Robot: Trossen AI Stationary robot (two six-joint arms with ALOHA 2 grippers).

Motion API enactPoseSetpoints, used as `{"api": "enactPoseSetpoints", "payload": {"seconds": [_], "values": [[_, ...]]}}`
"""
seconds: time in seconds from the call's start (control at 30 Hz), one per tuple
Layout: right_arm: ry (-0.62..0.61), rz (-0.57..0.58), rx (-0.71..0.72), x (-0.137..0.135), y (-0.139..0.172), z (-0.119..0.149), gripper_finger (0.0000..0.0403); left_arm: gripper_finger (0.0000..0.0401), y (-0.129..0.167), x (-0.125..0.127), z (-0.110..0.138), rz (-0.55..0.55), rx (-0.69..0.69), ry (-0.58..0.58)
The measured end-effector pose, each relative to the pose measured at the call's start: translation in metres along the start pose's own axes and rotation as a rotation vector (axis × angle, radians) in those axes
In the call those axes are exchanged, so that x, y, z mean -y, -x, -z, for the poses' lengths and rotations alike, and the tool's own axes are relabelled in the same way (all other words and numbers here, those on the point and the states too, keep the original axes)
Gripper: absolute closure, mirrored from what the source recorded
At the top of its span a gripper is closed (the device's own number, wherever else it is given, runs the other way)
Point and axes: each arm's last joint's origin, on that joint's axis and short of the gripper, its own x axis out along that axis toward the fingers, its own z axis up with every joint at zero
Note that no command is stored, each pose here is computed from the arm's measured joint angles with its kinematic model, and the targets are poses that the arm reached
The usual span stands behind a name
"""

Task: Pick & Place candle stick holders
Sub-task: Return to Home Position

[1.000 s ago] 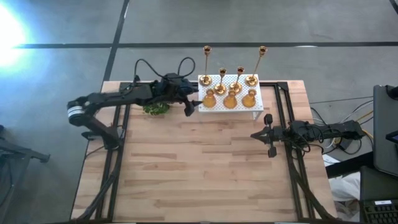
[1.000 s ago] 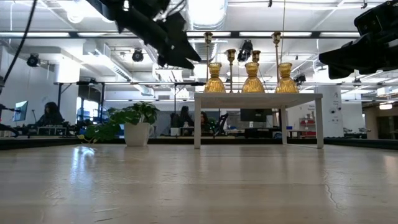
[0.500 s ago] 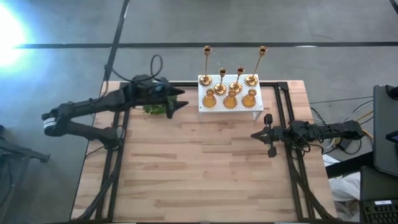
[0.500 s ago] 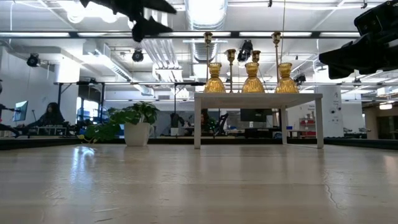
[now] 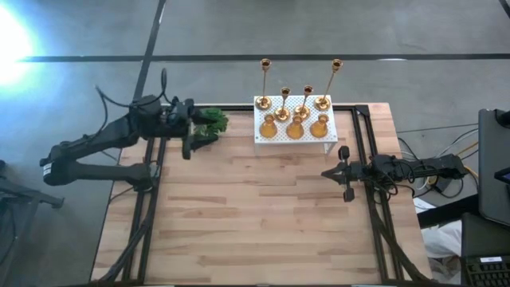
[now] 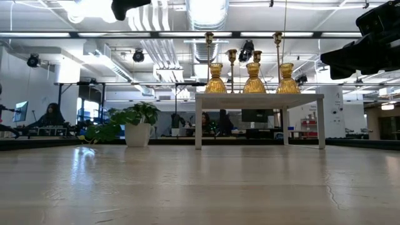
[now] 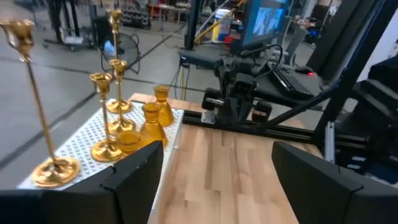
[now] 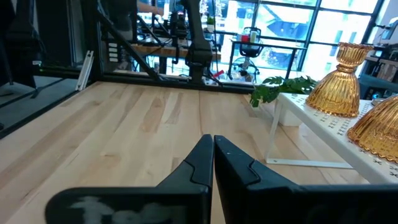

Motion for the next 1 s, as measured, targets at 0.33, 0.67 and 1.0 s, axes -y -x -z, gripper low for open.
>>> {"api": "enactPoseSetpoints", "payload": {"seconds": [0.33, 0.67, 1.0], "values": [[0.0, 0.0, 0.0, 0.0, 0.0, 0.0, 0.0394, 0.0096, 0.0, -0.004, 0.073, 0.054, 0.19, -0.068], [0.0, 0.0, 0.0, 0.0, 0.0, 0.0, 0.0394, 0.0096, 0.033, 0.001, 0.169, 0.217, 0.496, -0.131], [0.0, 0.0, 0.0, 0.0, 0.0, 0.0, 0.0394, 0.0096, 0.046, 0.002, 0.191, 0.203, 0.409, -0.107]]}}
